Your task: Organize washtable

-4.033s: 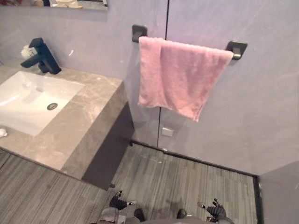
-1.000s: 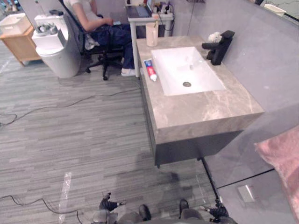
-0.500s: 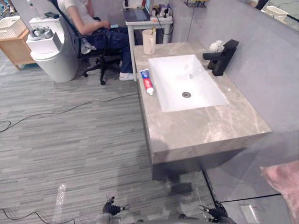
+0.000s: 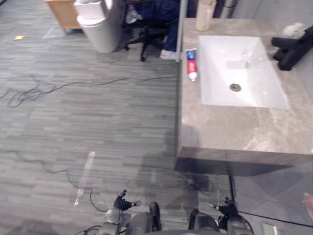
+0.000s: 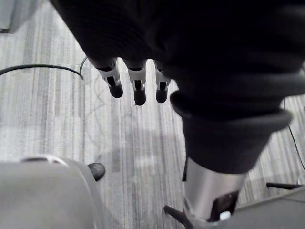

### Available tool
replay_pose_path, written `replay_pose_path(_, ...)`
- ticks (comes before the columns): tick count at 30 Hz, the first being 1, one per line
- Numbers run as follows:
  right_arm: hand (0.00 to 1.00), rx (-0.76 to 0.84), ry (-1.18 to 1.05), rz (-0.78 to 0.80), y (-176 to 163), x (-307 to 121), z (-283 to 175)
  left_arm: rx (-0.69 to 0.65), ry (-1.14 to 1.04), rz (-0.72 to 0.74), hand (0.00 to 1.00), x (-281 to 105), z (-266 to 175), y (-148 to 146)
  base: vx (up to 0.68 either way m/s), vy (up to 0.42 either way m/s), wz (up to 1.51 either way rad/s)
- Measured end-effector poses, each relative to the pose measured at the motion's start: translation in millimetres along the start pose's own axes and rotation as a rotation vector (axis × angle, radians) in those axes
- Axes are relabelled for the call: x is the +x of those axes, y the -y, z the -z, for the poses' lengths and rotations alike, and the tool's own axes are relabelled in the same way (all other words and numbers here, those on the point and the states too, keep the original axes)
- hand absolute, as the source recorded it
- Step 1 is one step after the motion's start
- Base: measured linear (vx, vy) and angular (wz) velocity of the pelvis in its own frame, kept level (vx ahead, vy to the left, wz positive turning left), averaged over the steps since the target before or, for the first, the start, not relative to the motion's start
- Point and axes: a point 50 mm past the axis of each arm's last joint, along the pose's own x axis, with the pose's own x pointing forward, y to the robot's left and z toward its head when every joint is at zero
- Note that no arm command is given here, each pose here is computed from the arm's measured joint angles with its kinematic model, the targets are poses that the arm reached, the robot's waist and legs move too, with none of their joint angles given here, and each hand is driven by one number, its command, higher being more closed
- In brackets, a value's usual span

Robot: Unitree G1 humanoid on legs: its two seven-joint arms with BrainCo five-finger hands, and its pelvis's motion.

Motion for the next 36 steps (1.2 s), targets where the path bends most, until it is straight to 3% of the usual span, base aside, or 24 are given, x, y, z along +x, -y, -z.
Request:
replay_pose_path(6, 0.00, 0.028, -0.004, 0.043, 14, 0, 4, -0.031, -0.043, 0.043, 0.00, -7, 15, 21, -0.18, 0.073, 0.55)
replay_pose_path(9, 0.00, 0.064, -0.034, -0.001, -5, -4, 12, -0.016, -0.052, -0.009, 0.00, -7, 21, -2, -0.23, 0.142, 0.32)
replay_pose_path(14, 0.00, 0.074, -0.060, -0.009, -7, -7, 21, -0.001, -0.078, -0.053, 0.00, -9, 30, -20, -0.19, 0.094, 0.22)
replay_pose_path(19, 0.00, 0.087, -0.073, -0.005, -5, -9, 27, -0.078, -0.174, -0.123, 0.00, -22, 62, -33, -0.04, -0.021, 0.64)
replay_pose_path(29, 0.00, 0.178, -0.185, 0.051, 6, -19, 60, -0.087, -0.171, -0.120, 0.00, -19, 57, -31, 0.09, -0.093, 0.87)
replay_pose_path(36, 0.00, 0.193, -0.154, 0.030, -4, -15, 48, -0.061, -0.174, -0.110, 0.00, -18, 56, -31, 0.02, 0.022, 0.07)
